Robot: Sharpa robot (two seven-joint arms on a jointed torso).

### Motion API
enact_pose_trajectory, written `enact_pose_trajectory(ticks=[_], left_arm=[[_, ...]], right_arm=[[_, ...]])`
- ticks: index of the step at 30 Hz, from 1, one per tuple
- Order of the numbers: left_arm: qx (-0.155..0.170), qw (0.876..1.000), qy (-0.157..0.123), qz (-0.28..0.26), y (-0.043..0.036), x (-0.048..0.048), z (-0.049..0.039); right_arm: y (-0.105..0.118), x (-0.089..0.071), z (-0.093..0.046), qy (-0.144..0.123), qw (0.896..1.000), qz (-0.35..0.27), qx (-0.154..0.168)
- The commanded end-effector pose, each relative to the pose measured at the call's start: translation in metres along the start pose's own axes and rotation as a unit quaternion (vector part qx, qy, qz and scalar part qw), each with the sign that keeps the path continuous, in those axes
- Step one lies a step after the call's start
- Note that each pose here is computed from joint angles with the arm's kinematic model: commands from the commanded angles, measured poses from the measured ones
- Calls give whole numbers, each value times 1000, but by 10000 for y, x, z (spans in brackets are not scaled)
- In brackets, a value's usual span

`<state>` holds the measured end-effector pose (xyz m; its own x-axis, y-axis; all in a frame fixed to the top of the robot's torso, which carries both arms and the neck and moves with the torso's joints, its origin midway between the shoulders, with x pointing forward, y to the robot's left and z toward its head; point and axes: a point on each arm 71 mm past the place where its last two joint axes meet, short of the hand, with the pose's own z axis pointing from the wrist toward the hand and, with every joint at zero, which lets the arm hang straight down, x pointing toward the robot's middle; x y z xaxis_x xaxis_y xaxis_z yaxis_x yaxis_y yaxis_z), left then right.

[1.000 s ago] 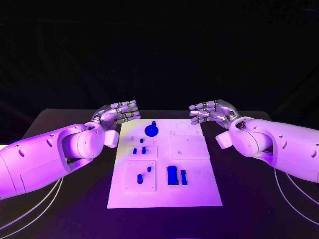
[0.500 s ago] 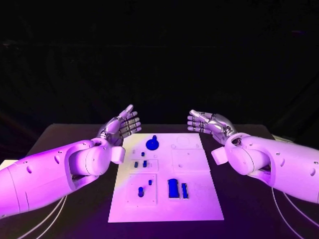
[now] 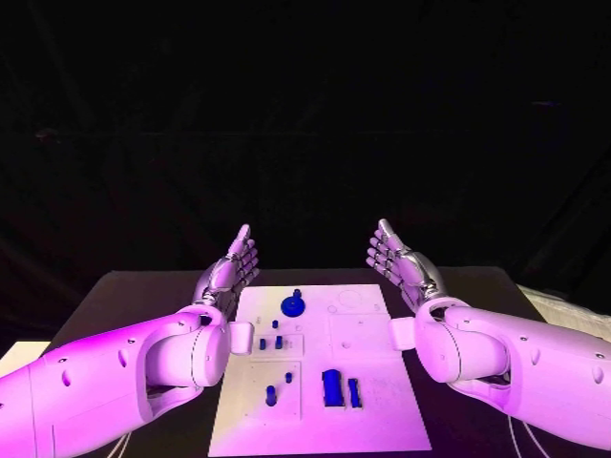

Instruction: Assemble the parts on the task board

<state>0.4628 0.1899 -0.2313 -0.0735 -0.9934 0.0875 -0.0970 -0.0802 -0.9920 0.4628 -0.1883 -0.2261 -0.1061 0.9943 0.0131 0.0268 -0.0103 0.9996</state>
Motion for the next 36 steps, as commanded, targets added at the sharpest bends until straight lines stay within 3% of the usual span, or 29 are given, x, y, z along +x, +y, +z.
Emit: enact_pose_trajectory(ticks=[1, 36], left_arm=[[46, 998, -30, 37, -71, -19, -19], [46, 998, -30, 37, -71, -19, -19]], right_arm=[[19, -40, -16, -44, 999, -1, -13], [19, -40, -16, -44, 999, -1, -13]])
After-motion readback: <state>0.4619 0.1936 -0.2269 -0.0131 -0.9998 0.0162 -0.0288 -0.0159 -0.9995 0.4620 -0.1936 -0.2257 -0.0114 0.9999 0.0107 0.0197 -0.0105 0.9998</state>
